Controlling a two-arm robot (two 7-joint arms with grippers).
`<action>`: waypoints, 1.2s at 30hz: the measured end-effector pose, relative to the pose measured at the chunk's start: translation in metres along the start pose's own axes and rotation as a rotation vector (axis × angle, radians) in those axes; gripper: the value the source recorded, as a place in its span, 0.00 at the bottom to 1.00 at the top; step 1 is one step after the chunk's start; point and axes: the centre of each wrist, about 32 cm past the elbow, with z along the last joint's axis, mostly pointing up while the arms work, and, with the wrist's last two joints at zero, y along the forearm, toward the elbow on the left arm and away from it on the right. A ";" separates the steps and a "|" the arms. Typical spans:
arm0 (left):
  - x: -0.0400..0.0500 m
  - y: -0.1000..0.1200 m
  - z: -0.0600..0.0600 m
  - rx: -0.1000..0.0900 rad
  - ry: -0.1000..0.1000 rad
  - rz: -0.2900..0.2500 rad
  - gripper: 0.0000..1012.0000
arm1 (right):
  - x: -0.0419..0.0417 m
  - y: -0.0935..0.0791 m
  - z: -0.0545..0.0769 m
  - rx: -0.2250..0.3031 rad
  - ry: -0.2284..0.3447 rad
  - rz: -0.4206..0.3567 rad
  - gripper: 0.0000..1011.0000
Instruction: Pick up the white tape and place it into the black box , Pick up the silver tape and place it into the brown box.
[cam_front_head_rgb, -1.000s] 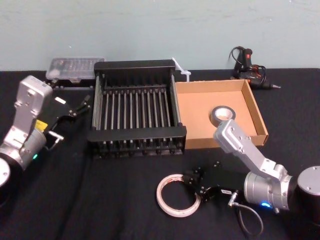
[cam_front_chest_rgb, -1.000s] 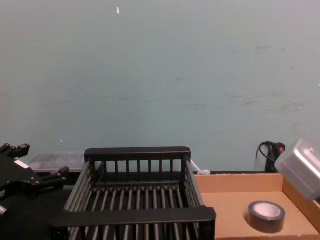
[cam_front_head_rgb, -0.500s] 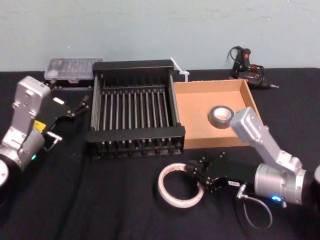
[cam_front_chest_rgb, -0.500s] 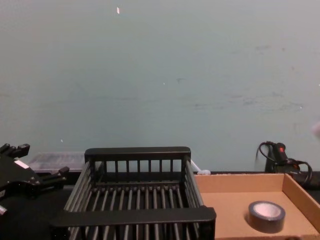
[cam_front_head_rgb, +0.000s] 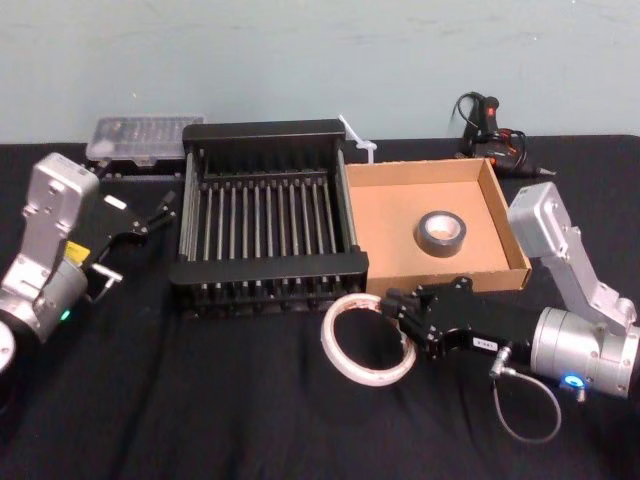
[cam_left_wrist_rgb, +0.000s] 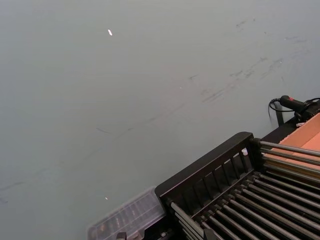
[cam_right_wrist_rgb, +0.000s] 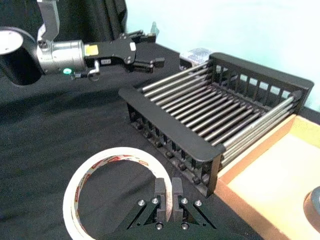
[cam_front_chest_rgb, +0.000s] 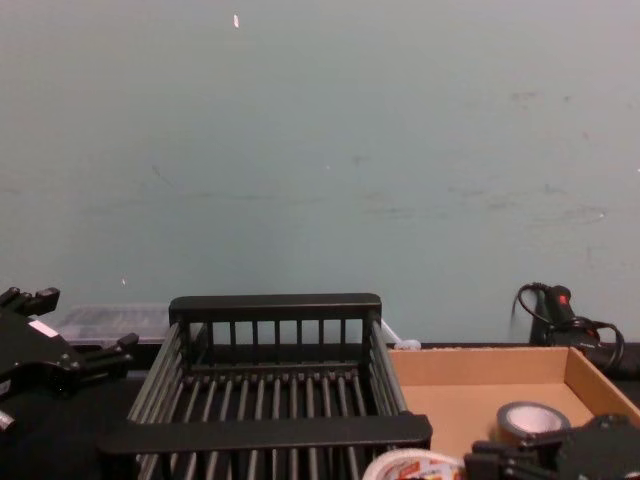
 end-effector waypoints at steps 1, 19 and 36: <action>0.0000 0.000 0.000 0.000 0.000 0.000 0.99 | 0.0001 0.000 0.000 0.005 0.001 -0.002 0.08; 0.0000 0.000 0.000 0.000 0.000 0.000 0.99 | 0.0119 0.021 0.014 0.099 0.043 -0.072 0.08; 0.0000 0.000 0.000 0.000 0.000 0.000 0.99 | 0.0306 0.059 0.034 0.120 0.055 -0.104 0.08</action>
